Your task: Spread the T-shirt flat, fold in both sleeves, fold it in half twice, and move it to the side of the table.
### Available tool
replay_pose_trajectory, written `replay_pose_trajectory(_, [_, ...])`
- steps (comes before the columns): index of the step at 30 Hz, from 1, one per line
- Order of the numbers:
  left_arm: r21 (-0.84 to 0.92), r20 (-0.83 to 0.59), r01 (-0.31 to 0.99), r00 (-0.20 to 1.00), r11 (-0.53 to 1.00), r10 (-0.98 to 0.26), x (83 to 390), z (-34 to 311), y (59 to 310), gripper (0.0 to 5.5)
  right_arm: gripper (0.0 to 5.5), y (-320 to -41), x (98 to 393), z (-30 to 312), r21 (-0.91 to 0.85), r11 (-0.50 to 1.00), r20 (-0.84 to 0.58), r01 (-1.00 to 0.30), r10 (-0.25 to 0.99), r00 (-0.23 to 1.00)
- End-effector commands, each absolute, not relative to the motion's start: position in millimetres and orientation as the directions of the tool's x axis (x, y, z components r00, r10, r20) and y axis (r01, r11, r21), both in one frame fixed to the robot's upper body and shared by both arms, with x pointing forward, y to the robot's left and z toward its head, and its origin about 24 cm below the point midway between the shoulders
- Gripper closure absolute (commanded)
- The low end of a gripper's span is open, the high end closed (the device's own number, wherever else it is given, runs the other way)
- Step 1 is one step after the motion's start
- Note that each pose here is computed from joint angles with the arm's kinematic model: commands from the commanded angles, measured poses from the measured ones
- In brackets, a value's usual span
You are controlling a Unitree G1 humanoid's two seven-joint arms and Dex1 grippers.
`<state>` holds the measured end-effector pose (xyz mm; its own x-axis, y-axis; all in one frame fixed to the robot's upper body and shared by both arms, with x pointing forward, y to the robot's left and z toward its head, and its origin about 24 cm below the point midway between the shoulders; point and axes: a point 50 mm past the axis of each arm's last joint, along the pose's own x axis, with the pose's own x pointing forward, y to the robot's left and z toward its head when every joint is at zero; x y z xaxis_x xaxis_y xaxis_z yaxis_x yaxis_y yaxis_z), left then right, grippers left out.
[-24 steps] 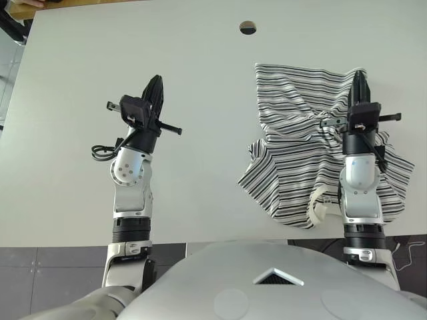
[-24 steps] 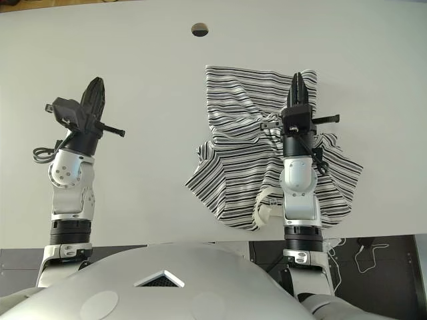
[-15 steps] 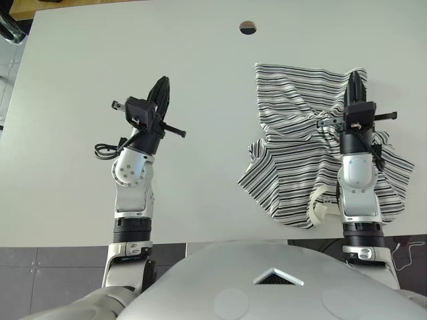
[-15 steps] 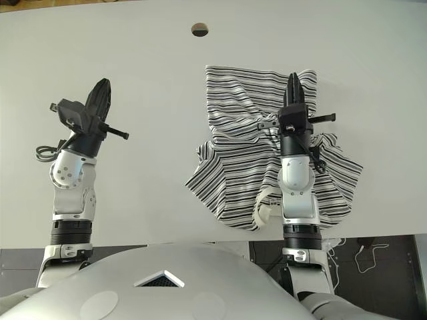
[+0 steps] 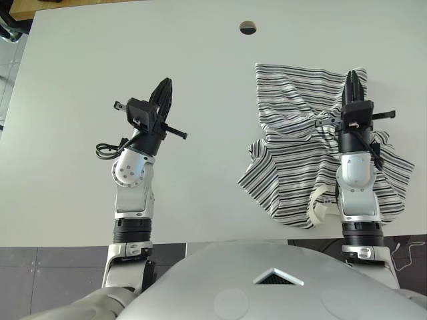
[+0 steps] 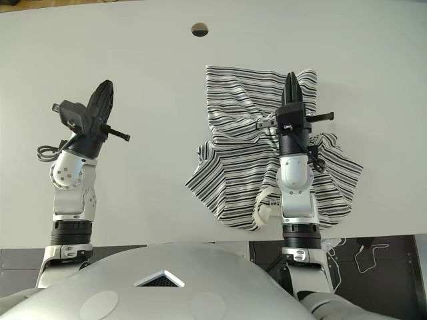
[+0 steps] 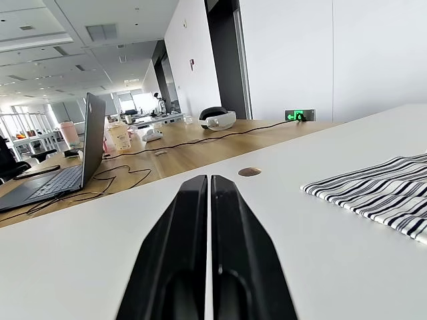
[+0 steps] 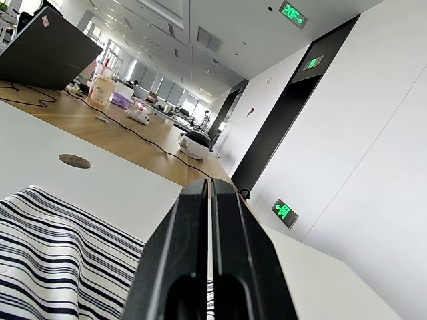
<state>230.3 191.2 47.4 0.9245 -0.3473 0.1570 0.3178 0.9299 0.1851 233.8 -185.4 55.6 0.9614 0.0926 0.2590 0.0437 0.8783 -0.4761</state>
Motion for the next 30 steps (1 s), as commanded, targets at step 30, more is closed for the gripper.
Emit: replay_pose_trajectory(30, [0.199,0.12,0.452,0.869,0.869,-0.48,221.6,44.0,172.4,5.37,5.4,-181.1,233.1,55.6,-0.484,0.875,0.247,0.022,0.113,0.962])
